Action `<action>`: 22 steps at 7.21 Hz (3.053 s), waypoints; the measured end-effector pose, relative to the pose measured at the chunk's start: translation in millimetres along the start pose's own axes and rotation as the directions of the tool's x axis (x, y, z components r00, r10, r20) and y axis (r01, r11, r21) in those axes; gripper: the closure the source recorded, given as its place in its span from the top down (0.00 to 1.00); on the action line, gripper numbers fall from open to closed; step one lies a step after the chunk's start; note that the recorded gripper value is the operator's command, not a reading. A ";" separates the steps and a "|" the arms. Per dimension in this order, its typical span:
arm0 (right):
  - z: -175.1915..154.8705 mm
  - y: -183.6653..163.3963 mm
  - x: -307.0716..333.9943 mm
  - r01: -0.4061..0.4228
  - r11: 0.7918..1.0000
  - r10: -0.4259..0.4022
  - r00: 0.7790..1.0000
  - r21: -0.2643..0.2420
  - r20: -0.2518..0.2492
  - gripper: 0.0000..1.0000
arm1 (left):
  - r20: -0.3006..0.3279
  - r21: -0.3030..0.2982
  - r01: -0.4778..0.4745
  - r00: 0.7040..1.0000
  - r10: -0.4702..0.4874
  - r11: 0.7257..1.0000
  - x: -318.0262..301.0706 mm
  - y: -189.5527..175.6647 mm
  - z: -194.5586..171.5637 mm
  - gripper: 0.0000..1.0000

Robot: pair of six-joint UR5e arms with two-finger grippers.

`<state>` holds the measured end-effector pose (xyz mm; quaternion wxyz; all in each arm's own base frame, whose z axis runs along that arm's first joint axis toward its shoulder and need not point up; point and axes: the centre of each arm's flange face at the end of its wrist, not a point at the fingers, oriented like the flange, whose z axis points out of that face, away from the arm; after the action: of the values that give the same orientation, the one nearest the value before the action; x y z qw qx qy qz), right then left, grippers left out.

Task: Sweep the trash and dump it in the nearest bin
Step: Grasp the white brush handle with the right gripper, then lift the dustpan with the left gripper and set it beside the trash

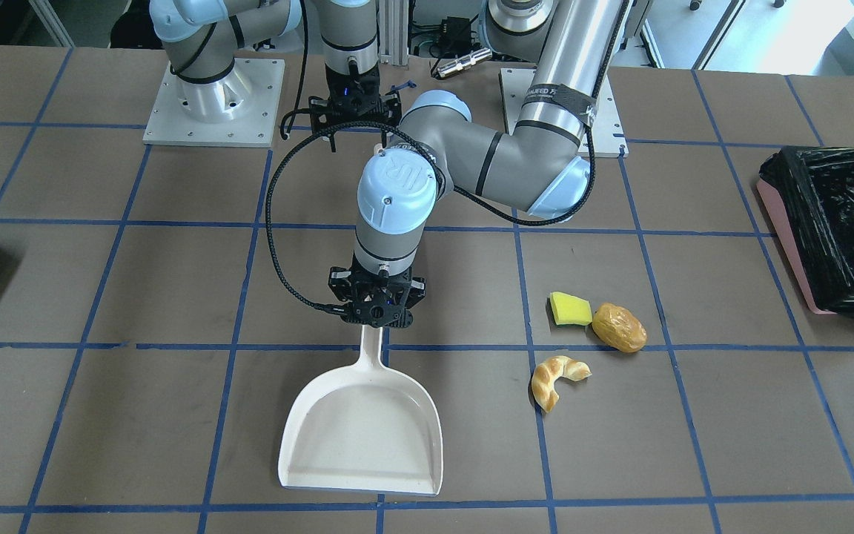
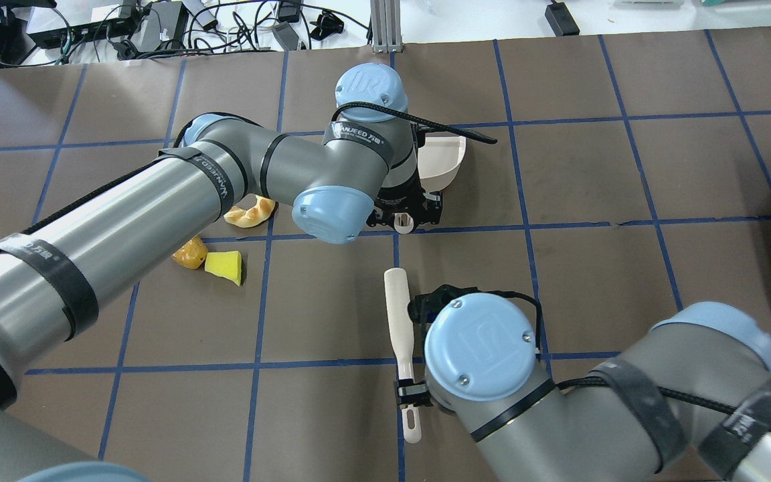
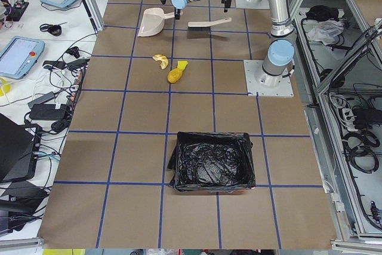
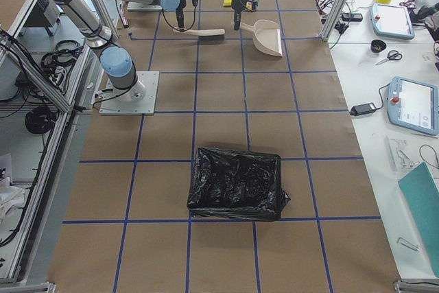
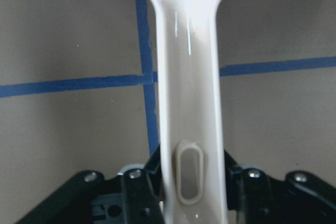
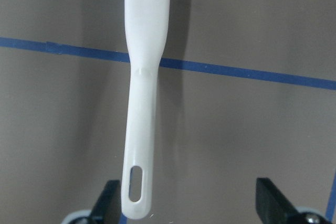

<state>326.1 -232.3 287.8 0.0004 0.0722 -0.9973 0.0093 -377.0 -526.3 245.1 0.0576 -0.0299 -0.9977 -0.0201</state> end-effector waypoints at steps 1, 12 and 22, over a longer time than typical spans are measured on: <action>8.9 4.2 -10.8 0.008 1.000 -0.008 1.000 -0.007 -0.004 0.88 | 0.001 -0.004 0.008 1.000 -0.008 1.000 -0.6 0.6 2.5 1.00; 61.7 -1.4 -40.1 -0.005 0.999 0.005 1.000 -0.052 -0.015 0.65 | 0.004 -0.005 0.014 1.000 -0.014 1.000 0.0 -1.0 0.9 0.00; 61.4 -15.4 -26.3 -0.095 0.994 0.094 0.995 -0.057 -0.022 0.12 | 0.010 -0.099 -0.271 0.962 0.273 0.958 -374.7 -68.1 -202.4 0.00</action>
<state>354.3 -244.9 226.7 0.0116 0.0247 -0.9994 -0.0190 13.4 -624.5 400.0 0.0465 -0.1696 -0.9826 -0.0599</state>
